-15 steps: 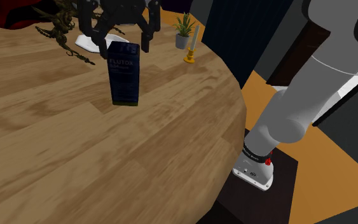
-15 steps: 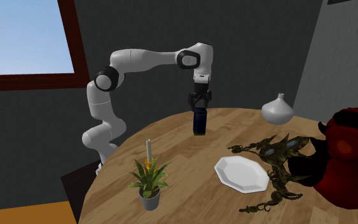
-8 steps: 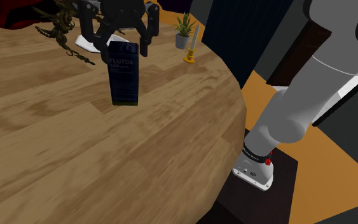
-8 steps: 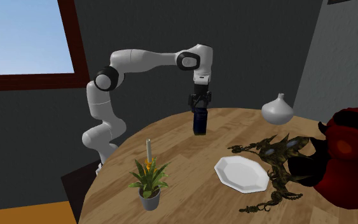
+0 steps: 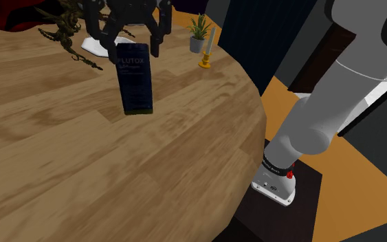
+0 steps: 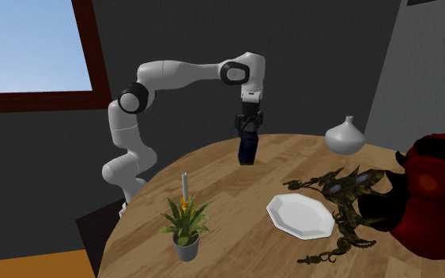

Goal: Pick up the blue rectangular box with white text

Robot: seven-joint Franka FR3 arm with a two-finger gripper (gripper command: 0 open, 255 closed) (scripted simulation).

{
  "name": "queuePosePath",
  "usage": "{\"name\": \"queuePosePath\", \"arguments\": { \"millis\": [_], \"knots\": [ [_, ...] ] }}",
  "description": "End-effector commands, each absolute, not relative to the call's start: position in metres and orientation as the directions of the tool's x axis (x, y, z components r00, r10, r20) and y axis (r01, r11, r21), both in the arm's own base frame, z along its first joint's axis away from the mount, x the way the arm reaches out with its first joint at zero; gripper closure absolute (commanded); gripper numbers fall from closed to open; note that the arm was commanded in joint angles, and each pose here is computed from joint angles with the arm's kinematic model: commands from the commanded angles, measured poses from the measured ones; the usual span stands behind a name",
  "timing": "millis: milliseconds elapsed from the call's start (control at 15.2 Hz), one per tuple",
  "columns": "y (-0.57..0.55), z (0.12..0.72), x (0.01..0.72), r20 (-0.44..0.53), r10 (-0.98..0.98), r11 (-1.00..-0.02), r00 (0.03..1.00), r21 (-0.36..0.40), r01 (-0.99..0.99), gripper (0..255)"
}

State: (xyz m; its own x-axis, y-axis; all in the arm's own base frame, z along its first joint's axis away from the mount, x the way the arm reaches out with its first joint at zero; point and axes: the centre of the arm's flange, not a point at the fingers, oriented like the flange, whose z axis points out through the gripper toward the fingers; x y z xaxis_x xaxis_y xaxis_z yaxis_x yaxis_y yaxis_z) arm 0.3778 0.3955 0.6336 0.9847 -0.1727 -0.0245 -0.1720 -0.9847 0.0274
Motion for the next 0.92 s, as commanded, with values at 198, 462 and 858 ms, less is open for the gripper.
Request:
{"name": "queuePosePath", "arguments": {
  "millis": [198, 462, 858],
  "knots": [
    [0.394, 0.659, 0.377, -0.024, -0.173, -0.985, 0.985, 0.027, -0.172, 255],
    [0.394, 0.680, 0.377, -0.024, -0.173, -0.985, 0.985, 0.027, -0.172, 255],
    [0.394, 0.702, 0.377, -0.024, -0.173, -0.985, 0.985, 0.027, -0.172, 255]
  ]
}}
